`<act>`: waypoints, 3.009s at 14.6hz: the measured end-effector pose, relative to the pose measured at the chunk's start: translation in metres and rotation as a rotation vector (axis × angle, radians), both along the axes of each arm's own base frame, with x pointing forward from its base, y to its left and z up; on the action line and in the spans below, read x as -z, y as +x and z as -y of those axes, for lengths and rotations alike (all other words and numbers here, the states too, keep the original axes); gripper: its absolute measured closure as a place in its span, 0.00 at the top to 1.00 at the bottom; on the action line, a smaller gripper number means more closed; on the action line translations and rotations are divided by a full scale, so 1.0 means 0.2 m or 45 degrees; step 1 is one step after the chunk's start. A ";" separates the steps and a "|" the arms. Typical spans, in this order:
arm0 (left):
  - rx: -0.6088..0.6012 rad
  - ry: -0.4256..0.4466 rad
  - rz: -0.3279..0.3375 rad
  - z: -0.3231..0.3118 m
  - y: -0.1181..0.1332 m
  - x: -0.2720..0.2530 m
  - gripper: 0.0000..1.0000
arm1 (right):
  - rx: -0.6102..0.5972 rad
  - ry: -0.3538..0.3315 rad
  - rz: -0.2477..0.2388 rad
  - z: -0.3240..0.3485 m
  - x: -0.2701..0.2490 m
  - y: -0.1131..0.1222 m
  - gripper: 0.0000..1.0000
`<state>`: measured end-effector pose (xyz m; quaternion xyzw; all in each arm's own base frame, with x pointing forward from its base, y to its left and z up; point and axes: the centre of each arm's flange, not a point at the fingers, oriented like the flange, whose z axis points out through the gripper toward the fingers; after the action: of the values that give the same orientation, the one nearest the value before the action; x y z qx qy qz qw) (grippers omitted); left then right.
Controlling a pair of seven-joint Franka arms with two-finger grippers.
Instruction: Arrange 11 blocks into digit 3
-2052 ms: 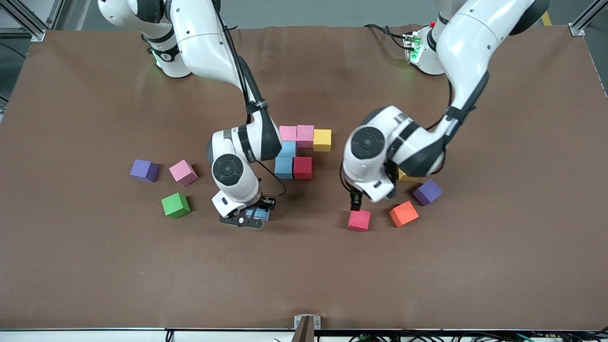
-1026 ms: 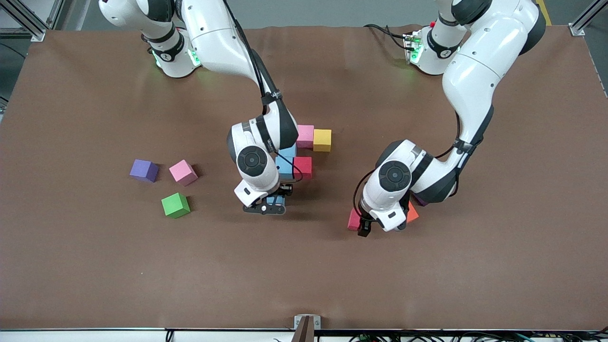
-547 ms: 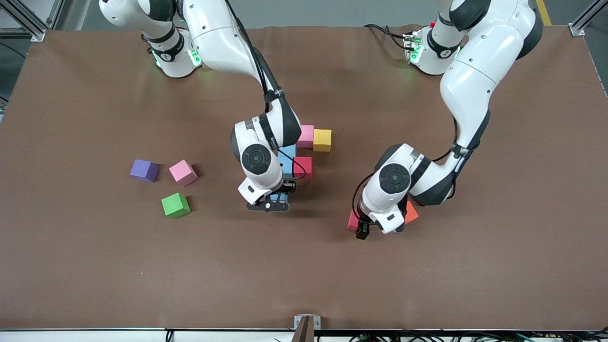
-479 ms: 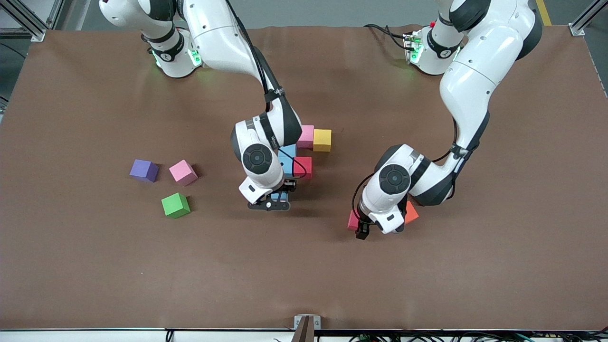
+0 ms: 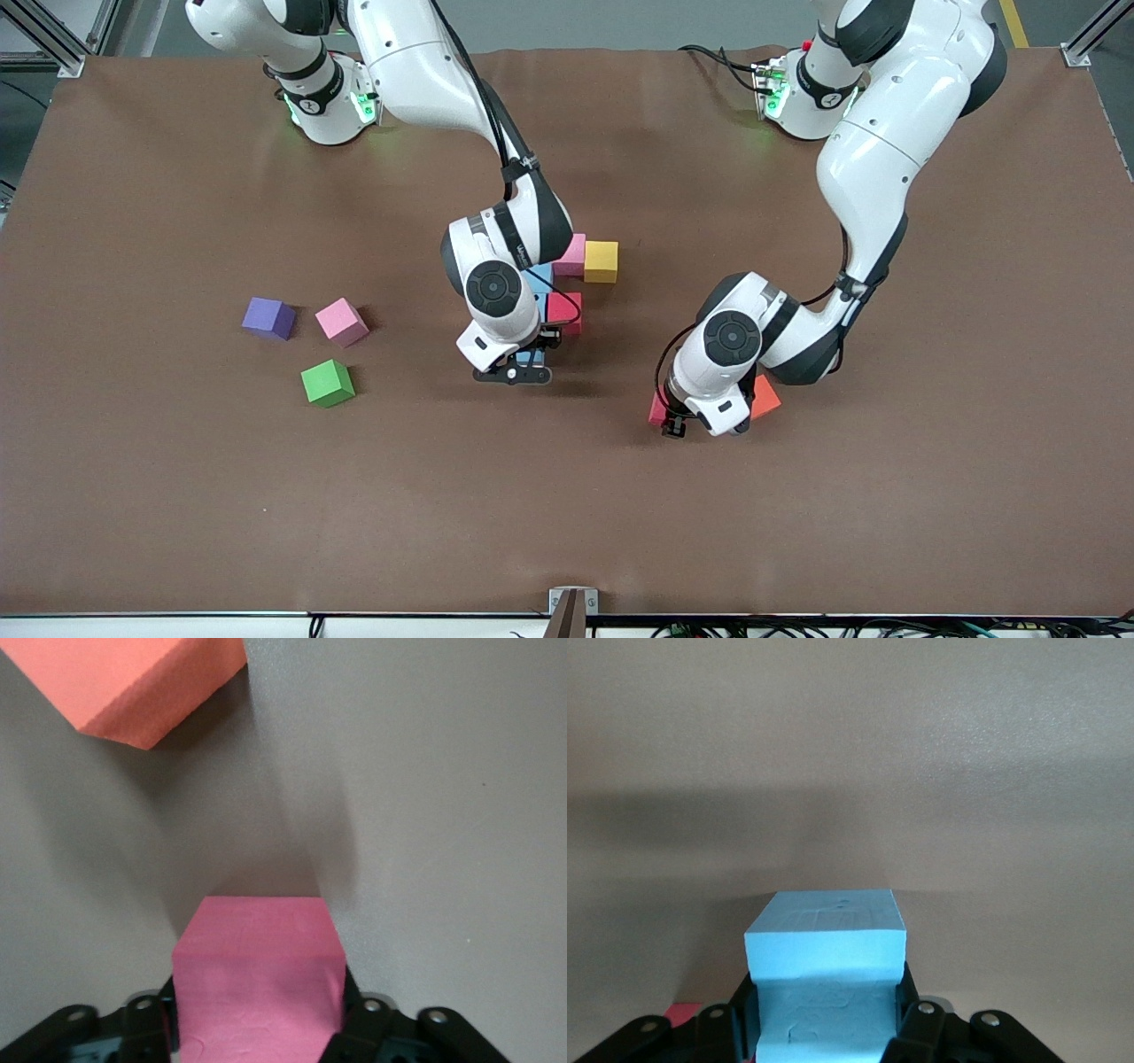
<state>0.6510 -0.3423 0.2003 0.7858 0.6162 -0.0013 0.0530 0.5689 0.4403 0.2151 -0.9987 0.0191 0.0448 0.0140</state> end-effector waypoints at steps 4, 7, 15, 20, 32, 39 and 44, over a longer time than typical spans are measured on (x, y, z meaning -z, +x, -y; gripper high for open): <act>-0.077 0.013 -0.022 0.04 -0.02 -0.04 0.60 | 0.000 0.000 -0.001 0.00 0.00 0.00 0.59; -0.198 0.050 -0.066 0.14 -0.09 -0.11 0.60 | -0.001 -0.001 -0.002 0.00 0.00 -0.01 0.59; -0.256 0.081 -0.175 0.51 -0.48 -0.06 0.60 | 0.001 0.006 0.020 -0.01 0.01 -0.06 0.59; -0.242 0.105 -0.212 0.60 -0.64 -0.01 0.60 | 0.016 0.004 0.019 -0.01 0.01 -0.08 0.59; -0.271 0.091 -0.185 0.65 -0.73 -0.05 0.60 | 0.017 0.004 0.019 -0.01 0.01 -0.08 0.59; -0.268 0.082 -0.180 0.67 -0.75 -0.05 0.60 | 0.016 0.004 0.019 -0.01 0.01 -0.08 0.59; -0.265 0.077 -0.174 0.67 -0.75 -0.04 0.60 | 0.016 0.004 0.019 -0.01 0.01 -0.08 0.59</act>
<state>0.5001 -0.4762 0.2079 0.7171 0.6962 -0.0308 -0.0130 0.5535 0.4430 0.2138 -0.9989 0.0253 0.0373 0.0158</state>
